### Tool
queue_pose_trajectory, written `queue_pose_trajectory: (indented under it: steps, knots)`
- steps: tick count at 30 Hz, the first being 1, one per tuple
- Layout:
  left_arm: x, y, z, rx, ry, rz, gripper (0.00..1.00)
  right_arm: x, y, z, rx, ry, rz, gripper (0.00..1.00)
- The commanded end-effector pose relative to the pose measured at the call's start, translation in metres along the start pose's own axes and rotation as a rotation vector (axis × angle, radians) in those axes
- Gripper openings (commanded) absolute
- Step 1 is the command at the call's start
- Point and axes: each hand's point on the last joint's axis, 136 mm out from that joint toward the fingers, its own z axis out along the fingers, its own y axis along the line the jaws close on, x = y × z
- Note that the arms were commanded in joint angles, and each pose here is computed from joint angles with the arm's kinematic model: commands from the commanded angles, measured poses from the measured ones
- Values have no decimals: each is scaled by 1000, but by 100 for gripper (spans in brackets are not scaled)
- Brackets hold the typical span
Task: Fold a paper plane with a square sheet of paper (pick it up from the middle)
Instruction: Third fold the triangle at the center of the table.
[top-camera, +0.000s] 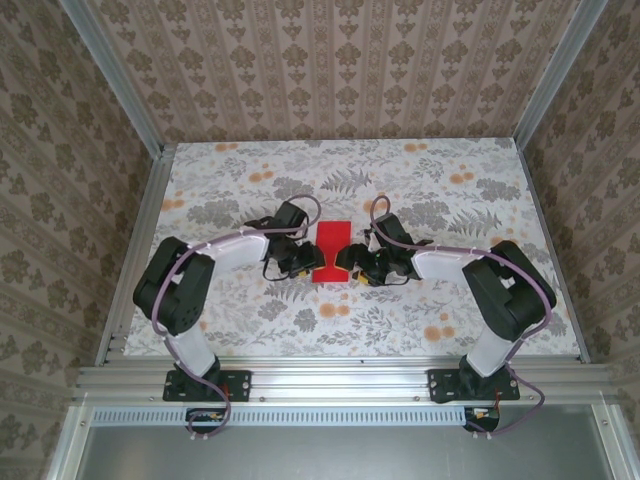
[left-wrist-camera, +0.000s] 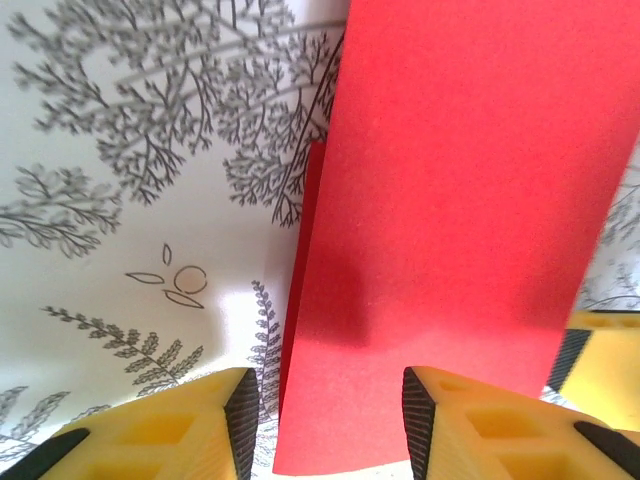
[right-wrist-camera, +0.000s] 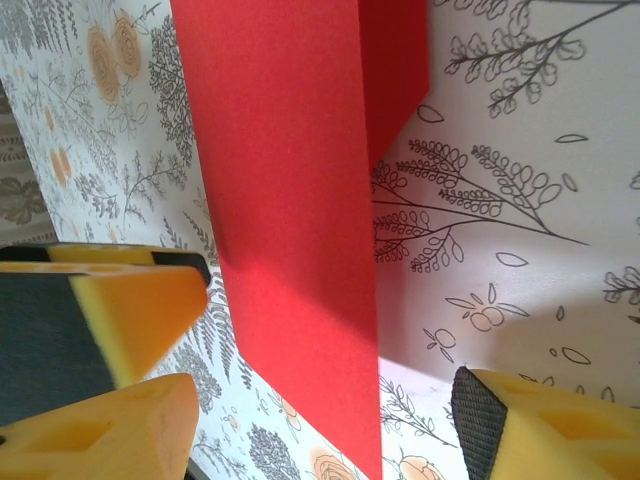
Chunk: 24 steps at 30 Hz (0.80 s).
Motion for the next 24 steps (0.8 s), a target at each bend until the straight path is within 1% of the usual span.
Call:
queue_pose_trajectory:
  steps: [1,5,11,16,20,22,24]
  knots:
    - [-2,-9,-14,54,-19,10,45,6,7,4,-48,39,31,65]
    - [-6,-3,-16,45,-31,-3,41,9,9,7,-67,62,50,48]
    - [-14,-6,-21,60,-55,8,36,16,-2,7,-38,76,76,29]
    - [-19,-14,-22,90,-63,25,33,20,-4,5,-25,85,82,19]
    - [-25,-23,-19,127,-68,40,29,26,-9,1,0,103,85,7]
    - [-29,-28,-16,146,-67,47,27,29,-13,-2,26,113,77,3]
    - [-31,-33,-12,167,-61,55,26,33,-18,-6,57,133,60,1]
